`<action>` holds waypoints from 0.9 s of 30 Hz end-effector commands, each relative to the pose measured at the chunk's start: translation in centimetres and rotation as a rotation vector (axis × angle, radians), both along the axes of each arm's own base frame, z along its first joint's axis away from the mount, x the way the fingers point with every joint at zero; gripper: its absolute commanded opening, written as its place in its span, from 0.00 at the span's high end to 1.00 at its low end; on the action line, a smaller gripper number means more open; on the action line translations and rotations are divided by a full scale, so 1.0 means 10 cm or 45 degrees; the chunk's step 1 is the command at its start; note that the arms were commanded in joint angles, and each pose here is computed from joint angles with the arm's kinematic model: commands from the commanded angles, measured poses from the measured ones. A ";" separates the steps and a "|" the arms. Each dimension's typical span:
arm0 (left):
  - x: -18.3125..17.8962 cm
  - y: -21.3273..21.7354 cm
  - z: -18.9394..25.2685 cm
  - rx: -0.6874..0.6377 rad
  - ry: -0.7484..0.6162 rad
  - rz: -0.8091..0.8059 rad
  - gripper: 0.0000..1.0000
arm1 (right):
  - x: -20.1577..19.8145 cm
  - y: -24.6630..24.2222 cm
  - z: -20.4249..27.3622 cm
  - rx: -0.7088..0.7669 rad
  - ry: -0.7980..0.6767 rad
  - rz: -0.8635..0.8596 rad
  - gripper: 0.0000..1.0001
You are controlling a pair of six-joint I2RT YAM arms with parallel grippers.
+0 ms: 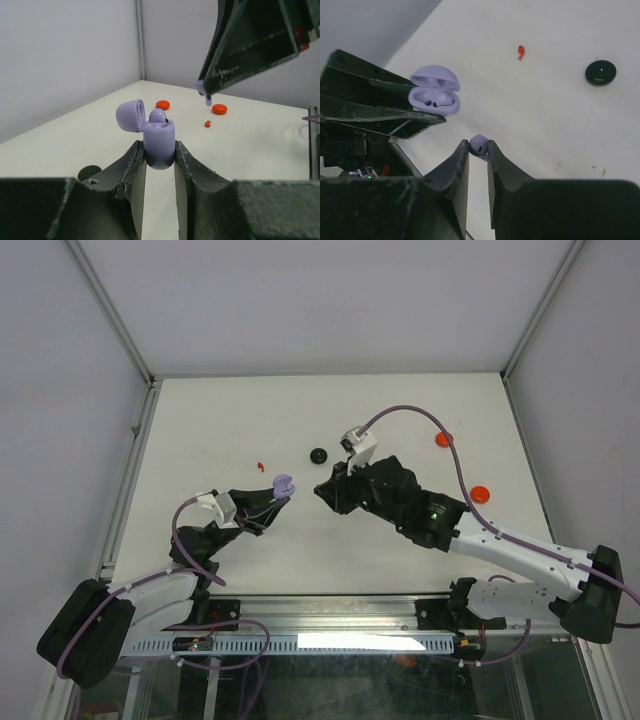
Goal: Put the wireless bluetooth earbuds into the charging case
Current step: Pick up the earbud from the center of the board, then place the earbud in the charging case.
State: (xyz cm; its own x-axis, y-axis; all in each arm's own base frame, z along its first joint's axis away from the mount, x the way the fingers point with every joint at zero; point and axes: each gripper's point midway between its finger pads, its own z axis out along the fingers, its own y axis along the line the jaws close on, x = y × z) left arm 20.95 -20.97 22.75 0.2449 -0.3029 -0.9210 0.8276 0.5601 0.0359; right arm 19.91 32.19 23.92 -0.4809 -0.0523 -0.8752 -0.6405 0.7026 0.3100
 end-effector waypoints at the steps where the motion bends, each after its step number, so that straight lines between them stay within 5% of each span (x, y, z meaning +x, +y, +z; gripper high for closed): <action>1: -0.18 -0.07 0.13 0.013 -0.138 -0.110 0.88 | -0.10 0.14 0.54 0.279 -0.153 0.103 0.89; 15: -0.41 -0.20 0.32 0.012 -0.261 -0.298 0.87 | -0.46 0.31 0.97 0.705 -0.232 0.312 0.88; 27: -0.46 -0.22 0.40 -0.010 -0.286 -0.336 0.86 | -0.45 0.39 0.91 0.763 -0.176 0.306 0.88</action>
